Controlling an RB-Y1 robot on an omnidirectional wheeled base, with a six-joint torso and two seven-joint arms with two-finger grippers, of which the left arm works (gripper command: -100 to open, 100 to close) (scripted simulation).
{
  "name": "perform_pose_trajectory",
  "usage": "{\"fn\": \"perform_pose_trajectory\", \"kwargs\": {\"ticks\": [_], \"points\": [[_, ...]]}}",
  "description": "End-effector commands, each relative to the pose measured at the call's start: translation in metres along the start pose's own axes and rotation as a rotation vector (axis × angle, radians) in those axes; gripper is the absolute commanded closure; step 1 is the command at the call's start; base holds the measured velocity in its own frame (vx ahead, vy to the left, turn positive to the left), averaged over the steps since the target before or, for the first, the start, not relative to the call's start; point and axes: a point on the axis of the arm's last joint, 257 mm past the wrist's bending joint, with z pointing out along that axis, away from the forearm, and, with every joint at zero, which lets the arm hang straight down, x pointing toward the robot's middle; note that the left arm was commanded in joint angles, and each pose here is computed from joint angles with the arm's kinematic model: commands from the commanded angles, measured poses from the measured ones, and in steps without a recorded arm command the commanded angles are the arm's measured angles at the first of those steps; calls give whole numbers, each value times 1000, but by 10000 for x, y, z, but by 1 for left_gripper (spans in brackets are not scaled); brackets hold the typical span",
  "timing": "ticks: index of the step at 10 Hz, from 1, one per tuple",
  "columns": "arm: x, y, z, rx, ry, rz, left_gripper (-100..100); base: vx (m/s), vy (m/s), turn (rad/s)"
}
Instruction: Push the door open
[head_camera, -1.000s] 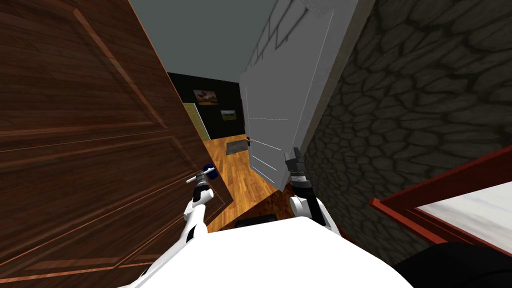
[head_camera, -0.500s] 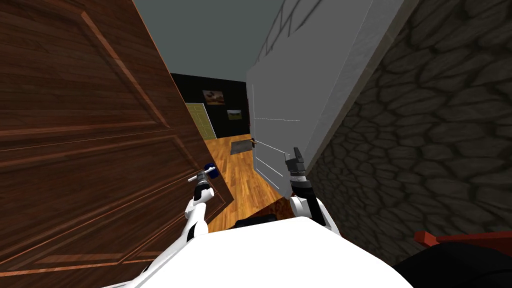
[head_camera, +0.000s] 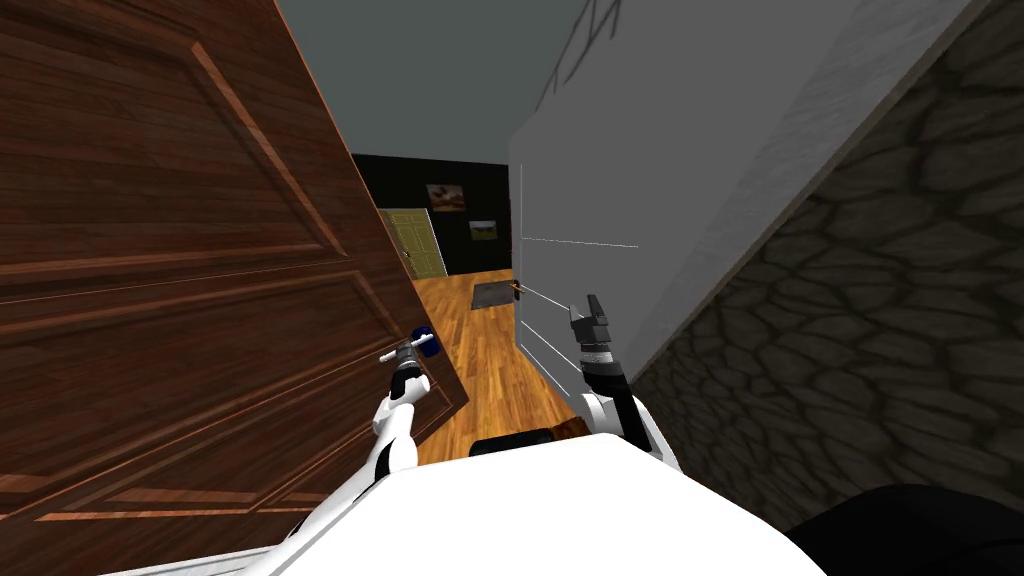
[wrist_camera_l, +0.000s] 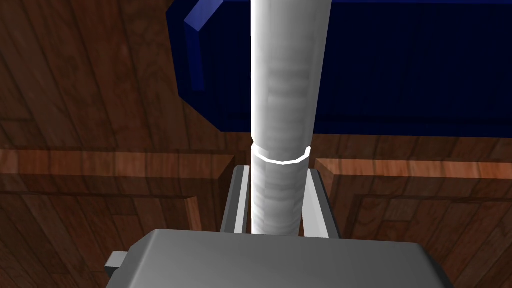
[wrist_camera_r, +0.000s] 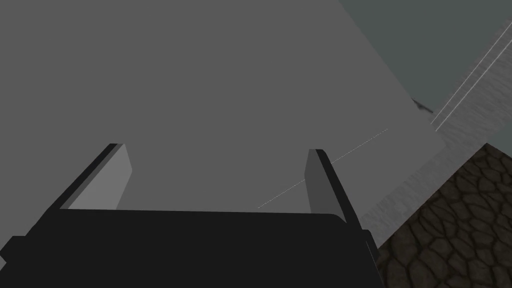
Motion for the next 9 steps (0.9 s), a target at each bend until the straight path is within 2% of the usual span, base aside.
{"fn": "perform_pose_trajectory", "kwargs": {"ticks": [1, 6, 7, 9], "points": [[-85, -54, 47, 12, -12, 3, 100, 172, -46, 150], [2, -17, 57, 4, -4, -9, 100, 191, -66, 158], [-12, 19, 44, -3, -6, -8, 100, 81, -24, 53], [-48, -27, 50, 7, -28, -6, 100, 137, 24, 67]]}}
